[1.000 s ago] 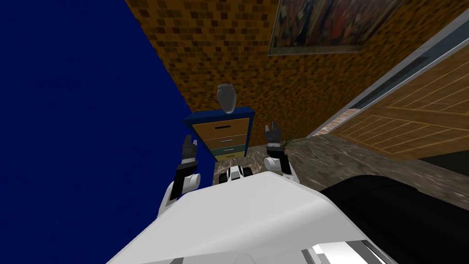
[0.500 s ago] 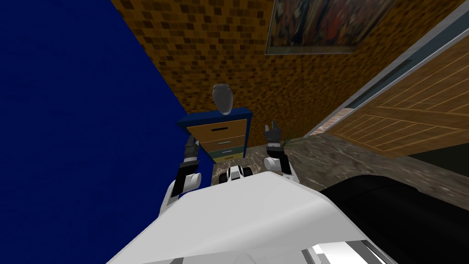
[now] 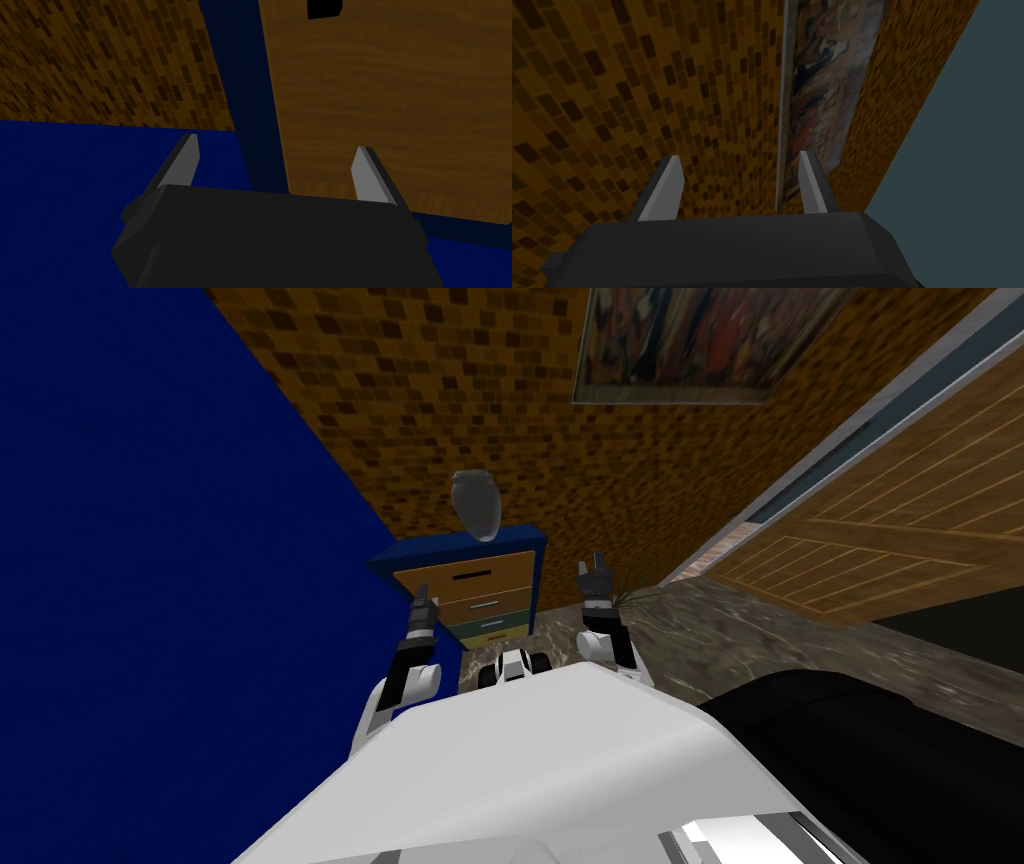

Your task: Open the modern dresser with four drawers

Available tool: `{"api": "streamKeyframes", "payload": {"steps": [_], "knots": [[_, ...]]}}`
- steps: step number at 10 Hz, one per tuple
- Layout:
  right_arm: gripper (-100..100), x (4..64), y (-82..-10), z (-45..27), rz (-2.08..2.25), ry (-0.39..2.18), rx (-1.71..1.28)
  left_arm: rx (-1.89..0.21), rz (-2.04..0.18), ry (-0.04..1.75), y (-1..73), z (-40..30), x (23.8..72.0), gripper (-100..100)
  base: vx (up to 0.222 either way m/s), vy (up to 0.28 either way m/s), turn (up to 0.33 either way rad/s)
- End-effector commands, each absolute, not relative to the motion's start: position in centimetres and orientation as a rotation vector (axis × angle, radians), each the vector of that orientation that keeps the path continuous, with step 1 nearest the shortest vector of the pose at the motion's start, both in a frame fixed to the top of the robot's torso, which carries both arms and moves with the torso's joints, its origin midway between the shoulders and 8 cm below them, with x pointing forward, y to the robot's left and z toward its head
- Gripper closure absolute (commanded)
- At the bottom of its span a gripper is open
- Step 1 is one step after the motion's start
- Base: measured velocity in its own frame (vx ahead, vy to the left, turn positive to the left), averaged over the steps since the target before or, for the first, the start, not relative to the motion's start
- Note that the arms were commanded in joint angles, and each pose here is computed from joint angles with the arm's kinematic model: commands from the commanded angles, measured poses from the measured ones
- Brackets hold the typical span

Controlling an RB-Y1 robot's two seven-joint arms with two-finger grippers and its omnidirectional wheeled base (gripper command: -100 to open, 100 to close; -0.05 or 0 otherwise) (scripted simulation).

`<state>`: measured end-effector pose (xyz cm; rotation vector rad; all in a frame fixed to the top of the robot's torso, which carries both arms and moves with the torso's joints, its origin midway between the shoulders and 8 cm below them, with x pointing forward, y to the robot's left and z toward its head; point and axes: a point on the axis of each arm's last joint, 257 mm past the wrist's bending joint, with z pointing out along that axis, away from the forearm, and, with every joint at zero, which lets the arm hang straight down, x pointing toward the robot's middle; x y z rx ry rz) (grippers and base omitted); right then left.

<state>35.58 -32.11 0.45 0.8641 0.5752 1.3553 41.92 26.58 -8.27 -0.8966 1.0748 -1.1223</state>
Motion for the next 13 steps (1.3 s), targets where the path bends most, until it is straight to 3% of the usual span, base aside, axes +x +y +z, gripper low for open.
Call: {"api": "streamKeyframes", "payload": {"steps": [1, 11, 12, 13], "knots": [[0, 35.6, -32.1, 0.5, 1.355, 0.575, 0.864, -0.933, -1.109, 1.118, 26.3, -9.5, 42.3, -100, 0.065, -0.047, -0.042], [0, 35.6, -32.1, 0.4, 1.355, 0.575, 0.864, -0.992, -1.073, 1.208, 25.8, -11.6, 42.7, -100, 0.057, -0.023, -0.035], [0, 35.6, -32.1, 0.5, 1.355, 0.575, 0.864, -0.994, -1.072, 1.209, 25.8, -11.6, 42.7, 100, 0.009, 0.001, 0.002], [0, 35.6, -32.1, 0.5, 1.355, 0.575, 0.864, -0.989, -1.076, 1.210, 25.6, -11.3, 42.3, 100, -0.134, -0.005, 0.031]]}}
